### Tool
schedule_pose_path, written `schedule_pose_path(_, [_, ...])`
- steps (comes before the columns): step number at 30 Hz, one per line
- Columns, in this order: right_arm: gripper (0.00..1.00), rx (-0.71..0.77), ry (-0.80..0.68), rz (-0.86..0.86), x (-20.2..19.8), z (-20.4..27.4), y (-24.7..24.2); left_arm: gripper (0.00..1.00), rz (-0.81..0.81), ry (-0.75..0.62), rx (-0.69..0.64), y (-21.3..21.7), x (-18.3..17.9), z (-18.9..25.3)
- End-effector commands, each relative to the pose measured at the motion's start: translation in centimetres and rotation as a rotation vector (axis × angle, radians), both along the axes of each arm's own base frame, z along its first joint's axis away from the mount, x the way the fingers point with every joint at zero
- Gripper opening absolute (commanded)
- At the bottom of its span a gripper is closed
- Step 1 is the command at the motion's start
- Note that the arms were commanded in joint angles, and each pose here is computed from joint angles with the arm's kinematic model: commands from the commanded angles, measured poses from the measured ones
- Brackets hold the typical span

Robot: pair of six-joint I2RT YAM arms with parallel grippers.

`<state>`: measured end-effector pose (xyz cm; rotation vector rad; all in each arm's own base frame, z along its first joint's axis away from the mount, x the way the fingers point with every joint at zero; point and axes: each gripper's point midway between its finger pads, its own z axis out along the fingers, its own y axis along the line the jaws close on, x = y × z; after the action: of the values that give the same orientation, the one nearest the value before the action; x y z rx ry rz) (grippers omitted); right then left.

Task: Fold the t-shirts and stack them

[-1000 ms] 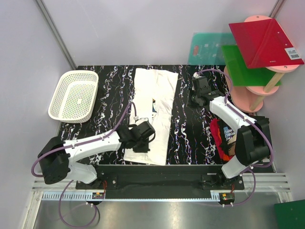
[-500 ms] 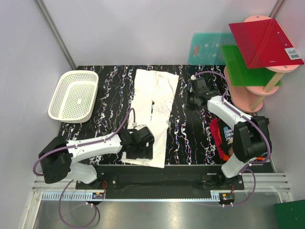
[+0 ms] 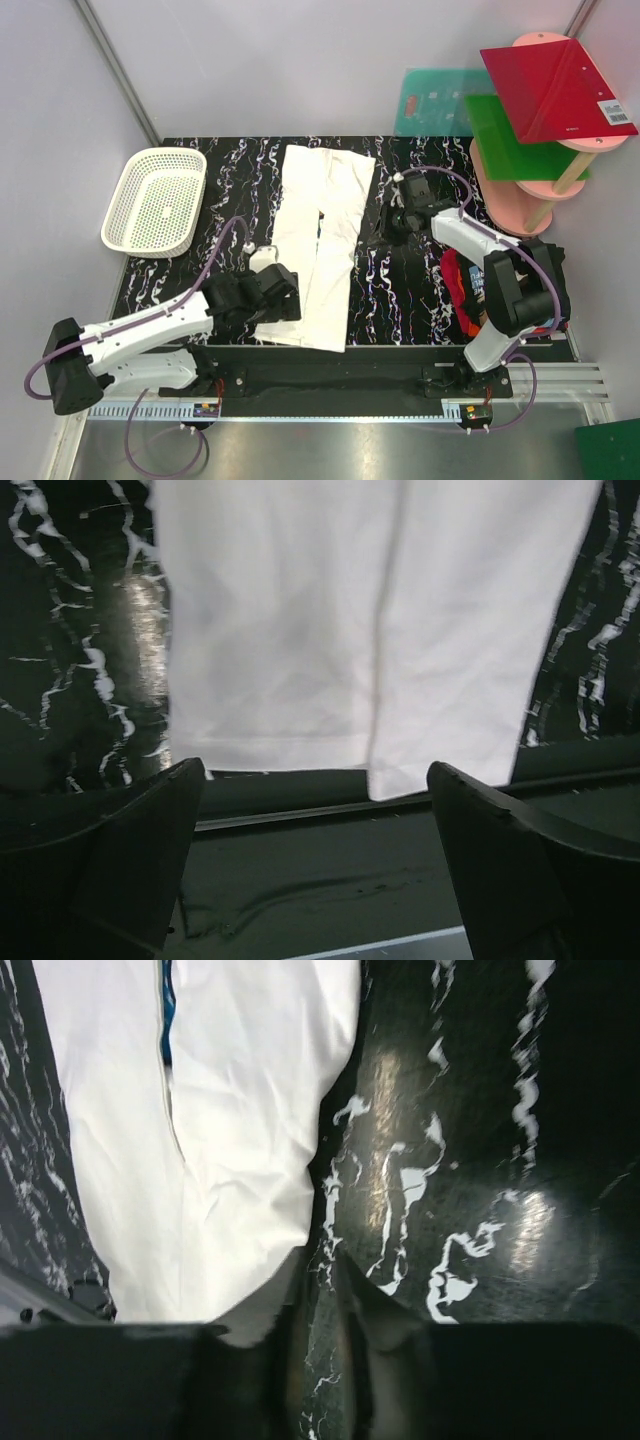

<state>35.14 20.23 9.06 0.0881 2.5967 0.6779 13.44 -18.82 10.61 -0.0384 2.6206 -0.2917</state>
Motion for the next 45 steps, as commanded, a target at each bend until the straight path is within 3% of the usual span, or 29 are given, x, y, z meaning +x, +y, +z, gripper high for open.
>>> schedule_pose_path(1, [0.34,0.217,0.094,0.072,-4.2,0.6,3.1,0.99,0.113,0.024,0.113,4.5,-0.2,-2.4])
schedule_pose_path(3, [0.52,0.261,0.135,0.084,-6.5,-0.1,3.7,0.99,0.142,0.059,0.092,5.4,-0.4,-3.9])
schedule_pose_path(6, [0.60,0.269,0.151,0.088,-9.2,-0.6,4.2,0.99,0.184,0.112,0.036,6.5,0.0,-5.6])
schedule_pose_path(10, [0.60,0.260,0.194,0.133,-13.1,-1.5,5.7,0.99,0.207,0.140,-0.001,6.4,0.8,-5.9])
schedule_pose_path(13, [0.60,0.262,0.217,0.144,-15.2,-1.8,6.6,0.99,0.223,0.179,0.054,7.1,0.8,-6.7])
schedule_pose_path(25, [0.59,0.226,0.399,0.124,-22.1,-5.1,4.6,0.98,0.171,0.258,0.005,5.0,0.8,-9.5])
schedule_pose_path(45, [0.58,0.312,0.495,0.217,-26.5,-8.7,9.1,0.86,0.148,0.291,-0.050,4.5,-0.5,-10.6])
